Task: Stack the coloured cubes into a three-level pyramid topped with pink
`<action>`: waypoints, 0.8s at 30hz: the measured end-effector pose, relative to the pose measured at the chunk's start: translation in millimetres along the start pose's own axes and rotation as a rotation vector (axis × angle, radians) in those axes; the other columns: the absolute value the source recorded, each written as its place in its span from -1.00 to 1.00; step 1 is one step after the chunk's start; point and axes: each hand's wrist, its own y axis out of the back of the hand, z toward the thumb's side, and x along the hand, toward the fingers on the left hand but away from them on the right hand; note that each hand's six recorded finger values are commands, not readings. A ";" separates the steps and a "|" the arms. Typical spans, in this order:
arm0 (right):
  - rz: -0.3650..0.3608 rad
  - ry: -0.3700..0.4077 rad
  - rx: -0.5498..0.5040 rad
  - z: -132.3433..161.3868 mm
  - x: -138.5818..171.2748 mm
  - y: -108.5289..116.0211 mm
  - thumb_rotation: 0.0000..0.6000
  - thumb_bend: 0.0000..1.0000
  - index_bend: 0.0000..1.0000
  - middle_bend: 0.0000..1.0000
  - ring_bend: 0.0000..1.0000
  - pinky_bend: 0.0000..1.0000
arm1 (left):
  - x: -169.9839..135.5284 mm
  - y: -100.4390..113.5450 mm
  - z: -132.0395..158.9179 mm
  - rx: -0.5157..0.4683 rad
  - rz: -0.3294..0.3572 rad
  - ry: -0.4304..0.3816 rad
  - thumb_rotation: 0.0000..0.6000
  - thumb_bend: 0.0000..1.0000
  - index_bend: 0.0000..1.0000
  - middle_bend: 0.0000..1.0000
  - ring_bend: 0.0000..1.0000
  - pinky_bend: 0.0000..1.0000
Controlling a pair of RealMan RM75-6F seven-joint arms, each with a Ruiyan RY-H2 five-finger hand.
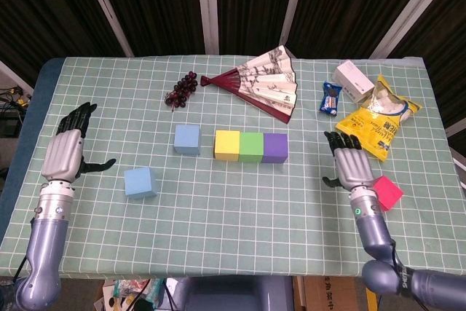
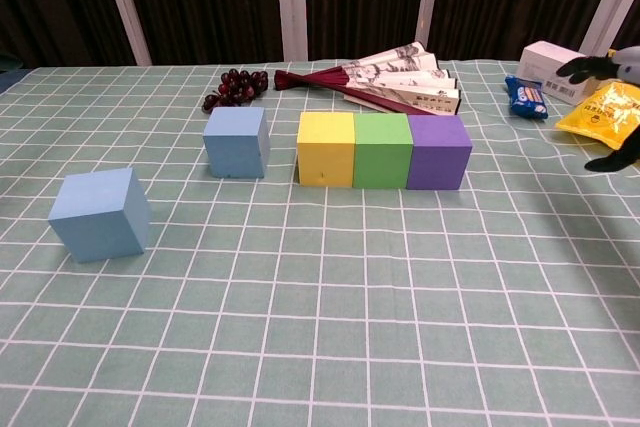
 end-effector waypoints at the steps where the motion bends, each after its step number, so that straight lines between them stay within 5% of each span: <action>1: -0.016 0.001 0.004 -4.4 5.2 3.9 1.00 -0.53 -1.00 -0.81 -1.00 -1.00 | -0.3 -0.7 0.6 0.002 -0.001 -0.005 1.00 -0.78 -1.00 -1.00 -1.00 -1.00; 12: -0.129 -0.029 0.042 -64.6 75.8 34.2 1.00 -0.53 -1.00 -0.83 -1.00 -1.00 | 2.3 -6.8 -3.1 0.029 0.011 -0.017 1.00 -0.80 -1.00 -1.00 -1.00 -1.00; 24: -0.153 0.001 0.019 -77.1 98.2 40.8 1.00 -0.53 -1.00 -0.83 -1.00 -1.00 | 4.5 -19.5 2.5 0.102 -0.020 -0.028 1.00 -0.80 -1.00 -0.99 -1.00 -1.00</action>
